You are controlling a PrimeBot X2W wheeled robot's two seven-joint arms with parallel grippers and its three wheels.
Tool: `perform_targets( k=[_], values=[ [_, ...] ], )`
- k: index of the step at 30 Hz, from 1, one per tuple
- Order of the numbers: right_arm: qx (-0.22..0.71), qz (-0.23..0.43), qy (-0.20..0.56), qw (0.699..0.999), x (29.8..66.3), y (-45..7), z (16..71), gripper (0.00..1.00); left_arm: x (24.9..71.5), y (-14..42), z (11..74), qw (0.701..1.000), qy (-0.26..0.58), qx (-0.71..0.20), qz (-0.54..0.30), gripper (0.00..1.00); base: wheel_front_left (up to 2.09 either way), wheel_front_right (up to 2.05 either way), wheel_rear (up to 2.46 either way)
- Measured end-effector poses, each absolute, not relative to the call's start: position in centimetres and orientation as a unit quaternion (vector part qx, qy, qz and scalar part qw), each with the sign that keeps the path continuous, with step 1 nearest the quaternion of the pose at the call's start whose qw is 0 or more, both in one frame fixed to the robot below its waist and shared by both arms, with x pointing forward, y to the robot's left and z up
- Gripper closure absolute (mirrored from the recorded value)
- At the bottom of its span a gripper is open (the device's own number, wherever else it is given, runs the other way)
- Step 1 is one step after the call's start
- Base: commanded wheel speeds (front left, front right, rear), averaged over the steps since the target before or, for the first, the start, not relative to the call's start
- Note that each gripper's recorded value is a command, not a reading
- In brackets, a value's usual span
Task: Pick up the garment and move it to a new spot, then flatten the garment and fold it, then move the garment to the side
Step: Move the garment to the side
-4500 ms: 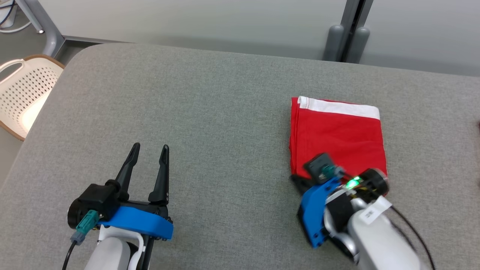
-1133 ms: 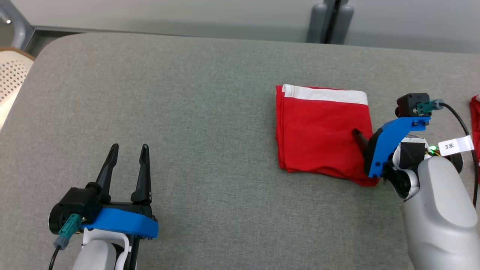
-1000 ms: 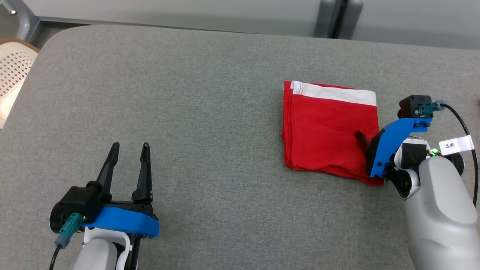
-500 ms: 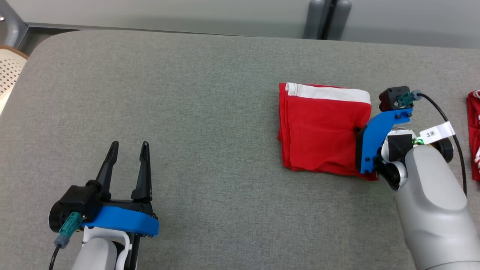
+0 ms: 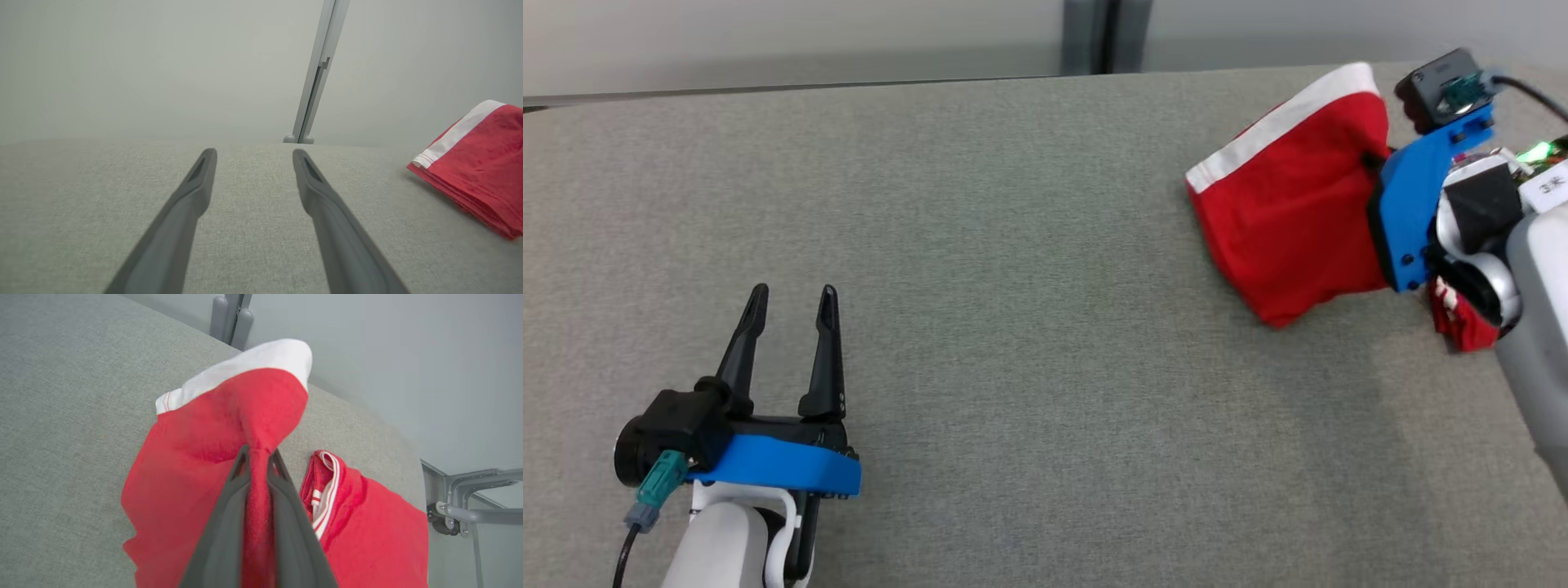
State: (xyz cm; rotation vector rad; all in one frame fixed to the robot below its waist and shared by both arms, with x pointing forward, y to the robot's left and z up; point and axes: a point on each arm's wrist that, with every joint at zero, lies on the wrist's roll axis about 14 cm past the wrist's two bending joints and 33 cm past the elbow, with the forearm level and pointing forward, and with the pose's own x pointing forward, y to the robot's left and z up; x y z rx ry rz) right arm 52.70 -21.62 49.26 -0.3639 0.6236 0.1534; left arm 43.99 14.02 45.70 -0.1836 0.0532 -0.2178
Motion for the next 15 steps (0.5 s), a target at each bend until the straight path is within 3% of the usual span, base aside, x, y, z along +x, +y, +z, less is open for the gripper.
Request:
perform_targets(
  k=[15],
  values=[
    [-0.242,-0.027,0.309,0.919,51.4,-35.1,50.5,1.00,48.6,8.0,42.6,0.974,0.046,-0.100,-0.197,0.00,0.00,0.00,0.00]
  ],
)
